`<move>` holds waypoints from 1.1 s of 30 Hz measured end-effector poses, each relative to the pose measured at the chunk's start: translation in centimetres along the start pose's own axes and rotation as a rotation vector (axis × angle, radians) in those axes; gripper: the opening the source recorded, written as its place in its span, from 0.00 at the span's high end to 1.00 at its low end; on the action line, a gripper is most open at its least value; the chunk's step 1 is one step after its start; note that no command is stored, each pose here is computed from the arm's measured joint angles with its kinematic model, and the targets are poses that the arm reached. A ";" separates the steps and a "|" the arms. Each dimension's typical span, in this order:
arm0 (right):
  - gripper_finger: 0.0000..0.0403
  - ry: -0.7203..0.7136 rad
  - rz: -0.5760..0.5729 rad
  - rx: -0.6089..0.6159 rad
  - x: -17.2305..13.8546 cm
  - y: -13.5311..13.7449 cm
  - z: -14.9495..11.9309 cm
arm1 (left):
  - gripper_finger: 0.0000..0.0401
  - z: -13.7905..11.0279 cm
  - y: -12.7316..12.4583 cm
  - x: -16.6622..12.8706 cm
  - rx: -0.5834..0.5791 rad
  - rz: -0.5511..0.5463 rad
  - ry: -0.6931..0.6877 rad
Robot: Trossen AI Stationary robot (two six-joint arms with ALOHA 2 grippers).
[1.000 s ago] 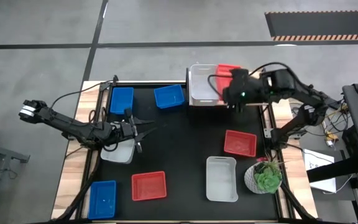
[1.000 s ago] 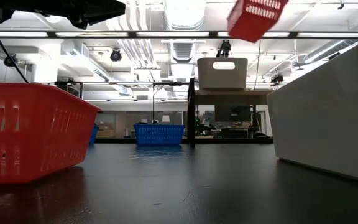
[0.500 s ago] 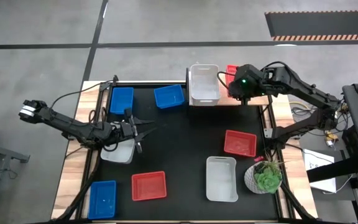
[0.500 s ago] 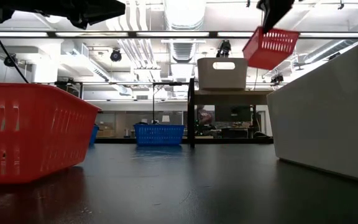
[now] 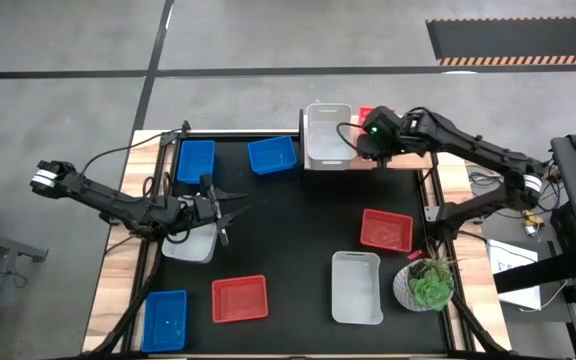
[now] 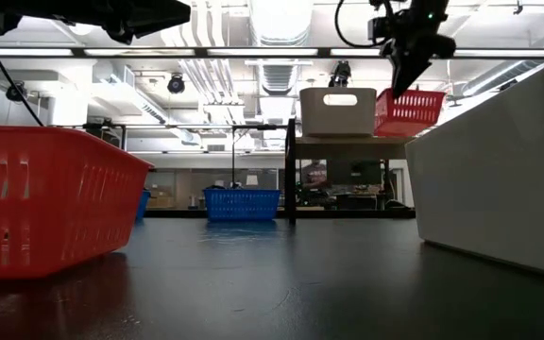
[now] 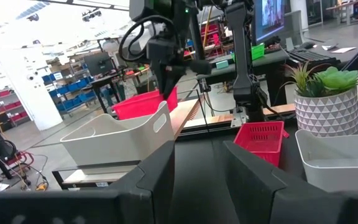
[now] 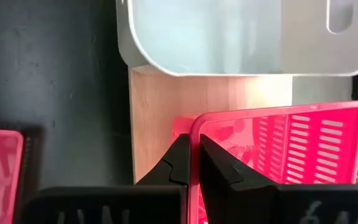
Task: Stack baskets on shelf by color
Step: Put the top left red bin on the shelf, then put the top left blue bin on the shelf
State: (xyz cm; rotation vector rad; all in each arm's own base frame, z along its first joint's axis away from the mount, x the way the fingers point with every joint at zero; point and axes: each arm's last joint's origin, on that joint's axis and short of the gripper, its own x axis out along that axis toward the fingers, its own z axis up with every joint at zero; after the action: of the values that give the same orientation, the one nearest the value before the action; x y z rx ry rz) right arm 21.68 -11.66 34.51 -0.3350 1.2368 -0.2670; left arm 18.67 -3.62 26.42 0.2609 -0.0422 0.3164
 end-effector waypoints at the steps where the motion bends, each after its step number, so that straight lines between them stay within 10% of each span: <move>1: 0.98 -0.001 -0.003 0.002 0.2 -0.1 0.1 | 0.70 0.0 0.0 0.0 0.000 0.000 0.000; 33: 0.70 0.069 0.017 0.083 3.1 -0.7 1.4 | 0.70 0.1 0.1 -0.1 -0.008 0.003 -0.009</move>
State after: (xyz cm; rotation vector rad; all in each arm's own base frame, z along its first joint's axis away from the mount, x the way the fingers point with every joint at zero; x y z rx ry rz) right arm 23.99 -13.33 32.52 -0.2451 1.2919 -0.3161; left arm 18.57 -3.59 26.57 0.2541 -0.0522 0.3175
